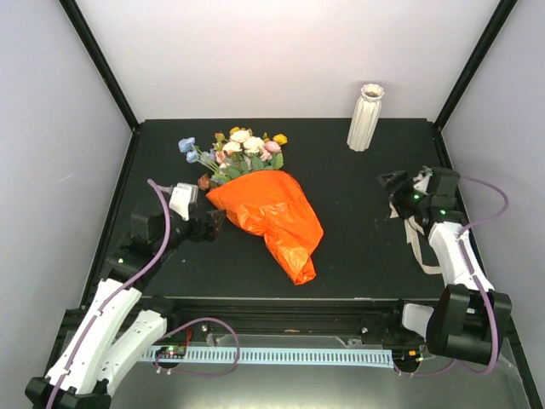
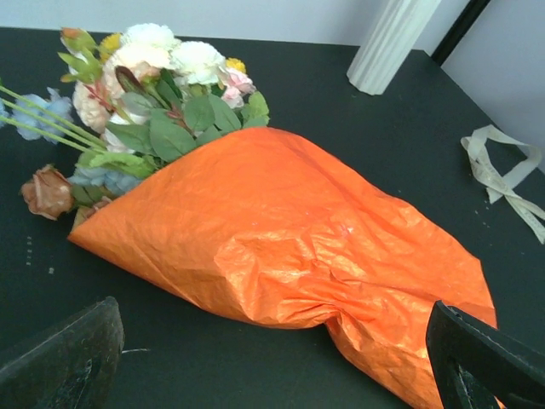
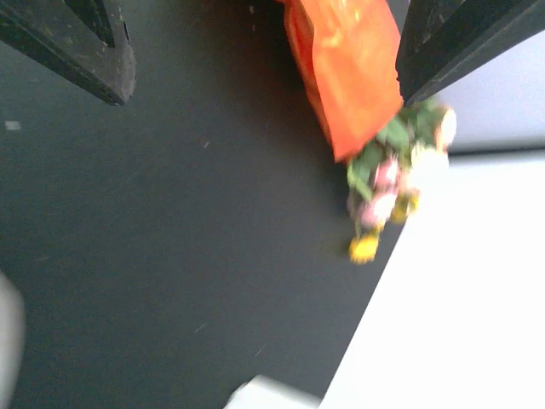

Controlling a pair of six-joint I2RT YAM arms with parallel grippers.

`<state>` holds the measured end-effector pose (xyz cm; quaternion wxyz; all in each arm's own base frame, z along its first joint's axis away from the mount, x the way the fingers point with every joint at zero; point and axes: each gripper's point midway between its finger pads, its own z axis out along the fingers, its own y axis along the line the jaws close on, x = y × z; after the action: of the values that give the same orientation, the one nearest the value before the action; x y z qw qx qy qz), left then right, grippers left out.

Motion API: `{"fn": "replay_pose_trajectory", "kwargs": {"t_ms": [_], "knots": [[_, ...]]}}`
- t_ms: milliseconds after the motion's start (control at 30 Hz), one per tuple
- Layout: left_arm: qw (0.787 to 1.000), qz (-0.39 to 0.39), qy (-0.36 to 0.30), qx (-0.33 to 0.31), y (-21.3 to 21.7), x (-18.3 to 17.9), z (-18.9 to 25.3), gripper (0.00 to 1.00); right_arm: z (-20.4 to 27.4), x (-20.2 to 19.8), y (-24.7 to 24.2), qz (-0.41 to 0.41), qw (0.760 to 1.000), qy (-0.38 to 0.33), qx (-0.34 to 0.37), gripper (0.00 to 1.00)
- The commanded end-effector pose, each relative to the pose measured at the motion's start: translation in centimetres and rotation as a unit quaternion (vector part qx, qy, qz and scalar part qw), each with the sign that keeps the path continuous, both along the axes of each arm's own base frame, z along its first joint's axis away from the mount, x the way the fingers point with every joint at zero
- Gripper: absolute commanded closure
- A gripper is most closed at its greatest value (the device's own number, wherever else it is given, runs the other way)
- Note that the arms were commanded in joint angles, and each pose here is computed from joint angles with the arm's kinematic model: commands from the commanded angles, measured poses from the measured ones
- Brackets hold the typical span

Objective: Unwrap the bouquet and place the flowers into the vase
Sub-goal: Place the ribbon at the corner of the board, then unfold the wrapping paper at the center of the board.

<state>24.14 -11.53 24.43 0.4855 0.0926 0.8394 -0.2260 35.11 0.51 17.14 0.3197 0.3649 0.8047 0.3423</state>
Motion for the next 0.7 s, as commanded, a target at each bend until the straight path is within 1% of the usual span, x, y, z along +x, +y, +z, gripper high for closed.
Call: {"fn": "replay_pose_trajectory", "kwargs": {"t_ms": [0, 100, 200, 233, 300, 400, 467, 600, 667], "knots": [[0.998, -0.032, 0.036, -0.047, -1.8, -0.3, -0.7, 0.01, 2.1, -0.2, 7.2, 0.169, 0.982, -0.085, -0.023, 0.16], [0.99, -0.067, 0.082, -0.098, -3.8, -0.5, -2.0, 0.01, 1.7, -1.3, 12.3, 0.263, 0.959, -0.099, -0.03, 0.17], [0.981, -0.081, 0.116, -0.133, -5.0, -0.3, -3.0, 0.01, 0.7, -3.0, 16.7, 0.333, 0.936, -0.11, -0.016, 0.2], [0.978, -0.081, 0.129, -0.139, -5.2, -0.2, -3.5, 0.02, -0.1, -3.6, 17.8, 0.348, 0.932, -0.102, -0.014, 0.21], [0.973, -0.081, 0.156, -0.153, -5.7, 0.1, -4.7, 0.03, -2.5, -4.6, 19.2, 0.366, 0.927, -0.069, -0.035, 0.21], [0.965, -0.078, 0.189, -0.166, -6.2, 0.7, -6.8, 0.07, -5.3, -6.9, 21.7, 0.413, 0.908, -0.042, -0.048, 0.21], [0.961, -0.075, 0.208, -0.169, -6.5, 1.0, -8.4, 0.13, -6.5, -8.0, 22.3, 0.428, 0.902, -0.028, -0.044, 0.23], [0.953, -0.07, 0.239, -0.175, -7.0, 1.8, -11.1, 0.24, -8.0, -9.0, 22.0, 0.432, 0.9, -0.014, -0.056, 0.26], [0.95, -0.066, 0.248, -0.179, -7.2, 2.3, -11.9, 0.26, -8.6, -9.3, 21.7, 0.433, 0.899, -0.008, -0.066, 0.27]]}}
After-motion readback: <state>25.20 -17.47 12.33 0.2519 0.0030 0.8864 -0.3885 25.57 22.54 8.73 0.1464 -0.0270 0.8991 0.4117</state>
